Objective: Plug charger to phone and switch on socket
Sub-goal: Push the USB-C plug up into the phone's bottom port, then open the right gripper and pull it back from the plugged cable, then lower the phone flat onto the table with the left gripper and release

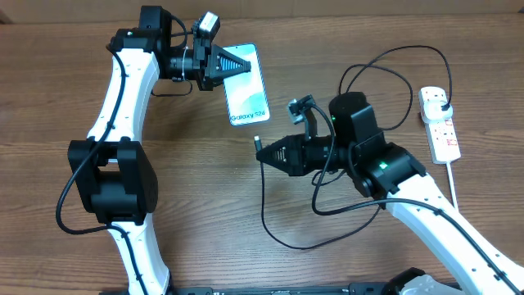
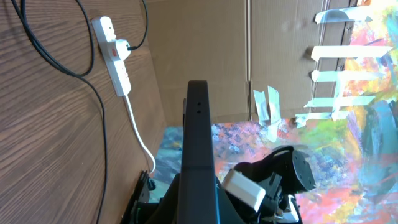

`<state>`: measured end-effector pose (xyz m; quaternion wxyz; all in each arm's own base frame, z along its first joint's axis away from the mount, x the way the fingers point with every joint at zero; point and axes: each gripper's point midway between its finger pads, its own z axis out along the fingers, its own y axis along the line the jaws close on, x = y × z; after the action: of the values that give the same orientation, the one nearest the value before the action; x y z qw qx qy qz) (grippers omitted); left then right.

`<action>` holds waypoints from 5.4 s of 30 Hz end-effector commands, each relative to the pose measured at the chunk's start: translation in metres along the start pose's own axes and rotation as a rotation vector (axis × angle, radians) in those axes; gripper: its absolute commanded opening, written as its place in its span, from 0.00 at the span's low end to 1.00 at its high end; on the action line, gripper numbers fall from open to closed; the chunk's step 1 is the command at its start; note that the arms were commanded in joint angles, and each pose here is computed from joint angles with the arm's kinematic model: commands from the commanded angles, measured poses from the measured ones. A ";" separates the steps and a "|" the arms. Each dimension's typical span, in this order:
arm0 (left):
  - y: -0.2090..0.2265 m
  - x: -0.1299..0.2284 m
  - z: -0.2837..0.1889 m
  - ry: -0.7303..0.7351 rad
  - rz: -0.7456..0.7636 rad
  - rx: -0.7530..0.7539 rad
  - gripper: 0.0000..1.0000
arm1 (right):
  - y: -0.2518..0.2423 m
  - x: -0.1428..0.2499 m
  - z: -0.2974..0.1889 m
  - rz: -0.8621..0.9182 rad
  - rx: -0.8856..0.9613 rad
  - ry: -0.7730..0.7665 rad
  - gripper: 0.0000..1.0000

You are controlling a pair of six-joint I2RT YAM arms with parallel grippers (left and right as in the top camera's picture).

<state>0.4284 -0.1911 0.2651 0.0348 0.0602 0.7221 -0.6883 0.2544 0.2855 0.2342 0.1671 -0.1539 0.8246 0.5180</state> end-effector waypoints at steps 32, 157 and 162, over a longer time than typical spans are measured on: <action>-0.015 0.001 0.000 0.009 -0.016 0.062 0.04 | -0.011 -0.018 0.014 0.062 0.002 -0.052 0.04; 0.073 0.016 -0.002 0.047 0.011 -0.462 0.04 | -0.090 -0.020 -0.030 0.294 0.203 -0.092 0.54; 0.087 0.019 -0.009 0.060 0.008 -0.547 0.04 | -0.109 -0.014 -0.037 0.343 0.301 -0.103 0.56</action>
<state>0.4186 -0.1828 0.1835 0.0180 0.0544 0.8684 -0.4925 0.3026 0.2169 0.1776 0.1262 0.0299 0.8854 0.4463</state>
